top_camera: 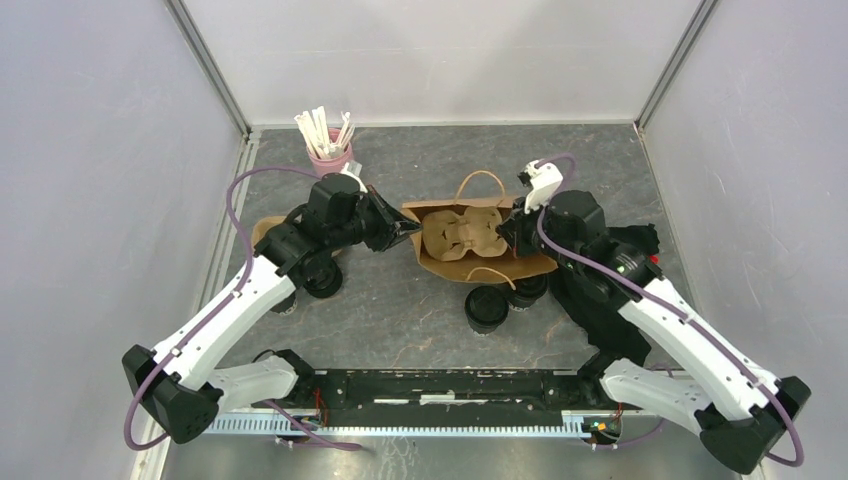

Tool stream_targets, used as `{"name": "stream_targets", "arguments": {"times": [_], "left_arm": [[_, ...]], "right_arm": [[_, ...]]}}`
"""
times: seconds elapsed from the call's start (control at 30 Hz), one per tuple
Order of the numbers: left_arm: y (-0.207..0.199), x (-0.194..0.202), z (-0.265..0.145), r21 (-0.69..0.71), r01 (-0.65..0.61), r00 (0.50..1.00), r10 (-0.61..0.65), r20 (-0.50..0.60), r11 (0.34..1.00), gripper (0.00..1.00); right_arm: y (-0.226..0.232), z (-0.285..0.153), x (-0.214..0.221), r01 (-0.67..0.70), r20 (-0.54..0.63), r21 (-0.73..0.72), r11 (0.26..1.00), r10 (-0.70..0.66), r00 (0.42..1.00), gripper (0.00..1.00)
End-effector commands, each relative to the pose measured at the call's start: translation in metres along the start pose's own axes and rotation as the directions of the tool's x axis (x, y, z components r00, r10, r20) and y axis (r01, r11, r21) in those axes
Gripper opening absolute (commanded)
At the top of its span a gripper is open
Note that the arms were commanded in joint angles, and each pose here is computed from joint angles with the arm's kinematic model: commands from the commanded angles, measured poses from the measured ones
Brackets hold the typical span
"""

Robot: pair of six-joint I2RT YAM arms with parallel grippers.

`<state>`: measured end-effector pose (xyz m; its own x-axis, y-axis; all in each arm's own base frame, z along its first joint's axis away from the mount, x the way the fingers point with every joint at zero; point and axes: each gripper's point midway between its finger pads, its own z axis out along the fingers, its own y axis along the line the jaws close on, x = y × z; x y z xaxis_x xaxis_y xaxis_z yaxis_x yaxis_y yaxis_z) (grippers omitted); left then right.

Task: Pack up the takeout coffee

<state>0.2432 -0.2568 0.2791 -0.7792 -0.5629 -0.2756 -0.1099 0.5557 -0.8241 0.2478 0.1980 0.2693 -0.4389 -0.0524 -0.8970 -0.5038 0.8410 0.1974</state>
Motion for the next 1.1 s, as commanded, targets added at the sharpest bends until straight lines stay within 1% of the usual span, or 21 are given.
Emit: {"name": "stream_targets", "arguments": {"times": [0.0,0.13,0.23,0.33,0.43,0.53,0.63,0.77,0.9,1.0,1.07], "left_arm": [[-0.018,0.007,0.002,0.084,0.005,0.998,-0.001,-0.055,0.996,0.06],[-0.023,0.009,0.0,0.1,0.021,0.998,-0.014,-0.068,0.995,0.06],[-0.023,0.01,-0.001,0.102,0.033,0.997,-0.025,-0.072,0.994,0.06],[-0.022,0.011,-0.001,0.1,0.034,0.997,-0.026,-0.078,0.994,0.06],[-0.021,0.012,0.0,0.095,0.035,0.996,-0.027,-0.081,0.995,0.06],[-0.02,0.01,0.0,0.083,0.025,0.997,-0.019,-0.073,0.996,0.06],[-0.014,0.006,-0.002,0.054,0.013,0.999,-0.01,-0.047,0.998,0.06],[-0.008,0.004,-0.003,0.042,0.012,1.0,-0.011,-0.029,0.999,0.06],[-0.007,0.006,-0.001,0.044,0.013,0.999,-0.011,-0.037,0.999,0.06],[-0.011,0.01,0.002,0.065,0.018,0.998,-0.014,-0.064,0.998,0.05],[-0.013,0.014,0.004,0.072,0.024,0.996,-0.018,-0.09,0.997,0.05]], "right_arm": [[0.005,0.017,-0.006,-0.031,0.025,-0.015,0.999,0.031,0.999,0.0],[-0.005,0.024,-0.017,-0.142,0.13,0.04,0.989,0.136,0.982,0.0],[-0.002,0.032,-0.016,-0.187,0.166,0.013,0.982,0.182,0.969,0.0],[-0.004,0.043,-0.007,-0.19,0.148,0.022,0.981,0.185,0.971,0.0],[-0.013,0.047,0.0,-0.194,0.14,0.068,0.979,0.183,0.973,0.0],[-0.03,0.036,0.001,-0.216,0.157,0.163,0.963,0.191,0.969,0.0],[-0.033,0.025,-0.003,-0.205,0.177,0.173,0.963,0.175,0.969,0.0],[-0.034,0.025,-0.001,-0.158,0.133,0.189,0.969,0.134,0.982,0.0],[-0.03,0.027,0.0,-0.137,0.114,0.172,0.976,0.119,0.986,0.0],[-0.017,0.036,0.0,-0.124,0.123,0.092,0.988,0.112,0.986,0.0],[-0.006,0.044,-0.002,-0.146,0.131,0.031,0.989,0.14,0.981,0.0]]}}
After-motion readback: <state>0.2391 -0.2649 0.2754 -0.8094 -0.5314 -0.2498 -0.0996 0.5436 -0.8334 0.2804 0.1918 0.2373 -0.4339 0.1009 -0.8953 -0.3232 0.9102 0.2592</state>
